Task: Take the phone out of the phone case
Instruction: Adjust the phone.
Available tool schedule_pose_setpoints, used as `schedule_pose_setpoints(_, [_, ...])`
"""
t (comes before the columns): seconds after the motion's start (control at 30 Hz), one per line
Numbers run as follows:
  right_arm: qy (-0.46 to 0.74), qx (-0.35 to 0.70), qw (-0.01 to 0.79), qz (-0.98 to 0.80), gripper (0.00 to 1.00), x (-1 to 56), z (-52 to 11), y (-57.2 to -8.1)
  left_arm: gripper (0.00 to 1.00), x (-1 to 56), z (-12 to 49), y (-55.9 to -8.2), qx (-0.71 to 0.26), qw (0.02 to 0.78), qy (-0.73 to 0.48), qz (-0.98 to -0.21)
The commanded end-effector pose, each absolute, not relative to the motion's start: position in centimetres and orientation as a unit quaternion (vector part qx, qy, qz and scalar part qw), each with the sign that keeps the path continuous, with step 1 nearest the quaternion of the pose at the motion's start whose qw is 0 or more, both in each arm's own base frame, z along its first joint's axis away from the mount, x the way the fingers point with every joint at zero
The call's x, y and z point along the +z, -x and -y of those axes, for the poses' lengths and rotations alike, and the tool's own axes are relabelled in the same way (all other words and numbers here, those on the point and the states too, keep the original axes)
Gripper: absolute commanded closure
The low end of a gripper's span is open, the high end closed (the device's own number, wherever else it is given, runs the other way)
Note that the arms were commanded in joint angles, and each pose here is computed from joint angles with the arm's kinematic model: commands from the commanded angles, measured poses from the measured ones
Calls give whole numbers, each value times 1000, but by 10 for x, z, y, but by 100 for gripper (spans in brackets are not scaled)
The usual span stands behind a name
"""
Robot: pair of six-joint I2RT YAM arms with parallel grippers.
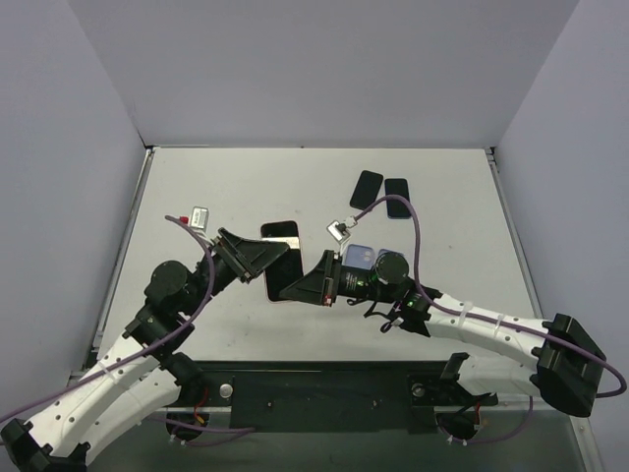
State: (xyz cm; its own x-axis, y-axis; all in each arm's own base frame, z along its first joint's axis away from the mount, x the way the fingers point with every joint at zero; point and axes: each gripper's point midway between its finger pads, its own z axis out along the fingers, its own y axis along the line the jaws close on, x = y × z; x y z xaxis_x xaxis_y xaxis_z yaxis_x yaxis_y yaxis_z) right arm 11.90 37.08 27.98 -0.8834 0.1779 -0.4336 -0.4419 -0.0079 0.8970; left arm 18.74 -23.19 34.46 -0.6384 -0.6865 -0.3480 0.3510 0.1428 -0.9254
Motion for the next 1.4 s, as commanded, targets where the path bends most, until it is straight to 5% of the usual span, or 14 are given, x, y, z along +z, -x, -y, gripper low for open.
schedule_pose_setpoints(0.0, [148,718,244,-635,100,313,-367,-106,46,390,234,-178,-672,419,81,-605])
schedule_pose_setpoints(0.07, [153,702,239,-653,100,304,-368,-107,55,395,237,-177,-682,412,56,-601])
schedule_pose_setpoints(0.27, [184,687,230,-664,100,303,-361,-97,56,405,232,-185,-711,372,-2,-597])
schedule_pose_setpoints(0.37, [195,670,240,-675,100,301,-358,-97,71,407,234,-180,-723,356,-30,-591])
schedule_pose_setpoints(0.73, [215,681,219,-665,100,313,-368,-96,58,409,239,-165,-737,331,-74,-585])
schedule_pose_setpoints(0.93, [208,686,223,-660,100,321,-374,-102,62,409,239,-161,-738,331,-77,-584])
schedule_pose_setpoints(1.17, [192,682,233,-666,100,323,-375,-113,92,411,240,-160,-738,329,-83,-583])
schedule_pose_setpoints(1.23, [184,675,234,-675,88,317,-370,-118,100,414,239,-161,-736,331,-82,-585])
schedule_pose_setpoints(1.37, [172,672,234,-681,71,308,-357,-121,100,419,238,-165,-729,335,-68,-593])
